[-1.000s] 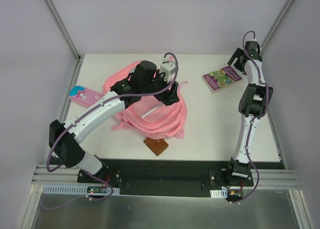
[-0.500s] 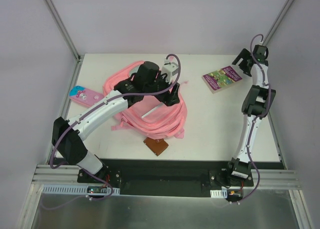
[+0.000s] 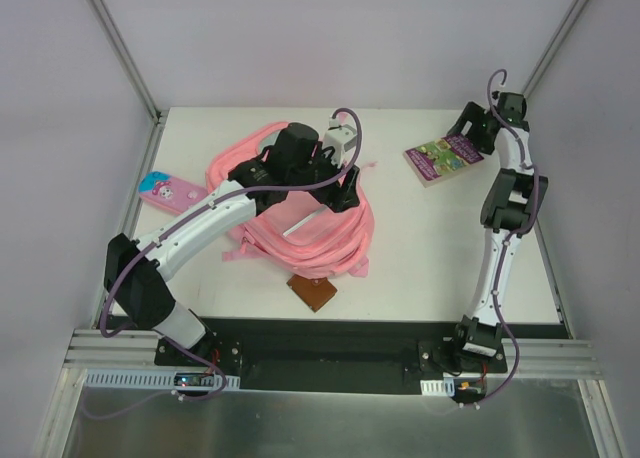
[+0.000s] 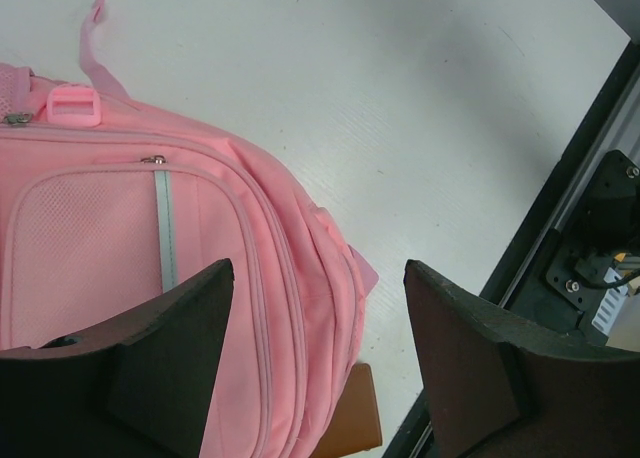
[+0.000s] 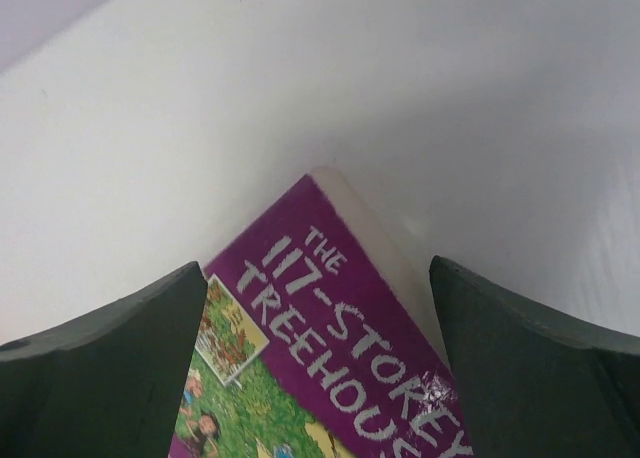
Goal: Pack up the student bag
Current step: Adjust the book at the center of the board.
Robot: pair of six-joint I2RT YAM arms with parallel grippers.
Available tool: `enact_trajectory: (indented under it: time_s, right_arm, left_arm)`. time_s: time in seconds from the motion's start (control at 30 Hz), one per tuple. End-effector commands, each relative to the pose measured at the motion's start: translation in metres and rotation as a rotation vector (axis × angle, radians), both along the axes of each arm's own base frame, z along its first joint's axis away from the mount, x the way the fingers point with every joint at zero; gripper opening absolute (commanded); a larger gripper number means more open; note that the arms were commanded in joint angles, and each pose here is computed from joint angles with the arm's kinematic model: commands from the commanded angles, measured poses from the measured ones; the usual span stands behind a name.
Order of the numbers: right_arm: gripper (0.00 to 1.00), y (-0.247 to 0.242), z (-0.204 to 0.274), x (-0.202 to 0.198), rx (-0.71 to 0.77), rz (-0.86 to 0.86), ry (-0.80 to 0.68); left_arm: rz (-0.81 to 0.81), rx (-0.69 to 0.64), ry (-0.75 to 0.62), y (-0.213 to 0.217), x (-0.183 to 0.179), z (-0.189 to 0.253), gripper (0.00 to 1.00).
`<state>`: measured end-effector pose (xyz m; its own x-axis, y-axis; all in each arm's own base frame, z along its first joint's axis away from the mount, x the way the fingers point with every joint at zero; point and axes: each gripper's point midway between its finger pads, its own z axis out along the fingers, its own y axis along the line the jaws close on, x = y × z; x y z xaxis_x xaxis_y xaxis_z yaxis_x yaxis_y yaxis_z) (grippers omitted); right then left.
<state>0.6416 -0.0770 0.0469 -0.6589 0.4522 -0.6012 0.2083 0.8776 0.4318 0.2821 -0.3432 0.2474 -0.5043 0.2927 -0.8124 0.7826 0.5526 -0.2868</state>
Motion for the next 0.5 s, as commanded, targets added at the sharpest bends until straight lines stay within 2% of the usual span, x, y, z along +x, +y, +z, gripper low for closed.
enact_trajectory:
  time_s: [0.0, 0.2, 0.33, 0.37, 0.4, 0.47]
  right_arm:
    - [0.96, 0.035, -0.003, -0.060, -0.112, 0.152, 0.186]
    - [0.96, 0.037, -0.011, -0.107, -0.396, 0.294, 0.364]
    - [0.96, 0.043, -0.010, -0.141, -0.467, 0.345, 0.458]
    - [0.96, 0.047, -0.024, -0.161, -0.457, 0.364, 0.516]
    - [0.96, 0.051, -0.015, -0.164, -0.456, 0.354, 0.495]
    - [0.96, 0.056, -0.032, -0.194, -0.444, 0.375, 0.559]
  left_arm:
    - [-0.022, -0.054, -0.048, -0.003, -0.004, 0.024, 0.68]
    - [-0.022, -0.058, -0.052, 0.001, -0.008, 0.027, 0.68]
    - [-0.021, -0.063, -0.058, 0.003, -0.010, 0.029, 0.68]
    - [-0.019, -0.064, -0.061, 0.004, -0.011, 0.030, 0.68]
    - [-0.021, -0.067, -0.063, 0.004, -0.011, 0.032, 0.68]
    - [-0.028, -0.071, -0.068, 0.003, -0.011, 0.034, 0.68]
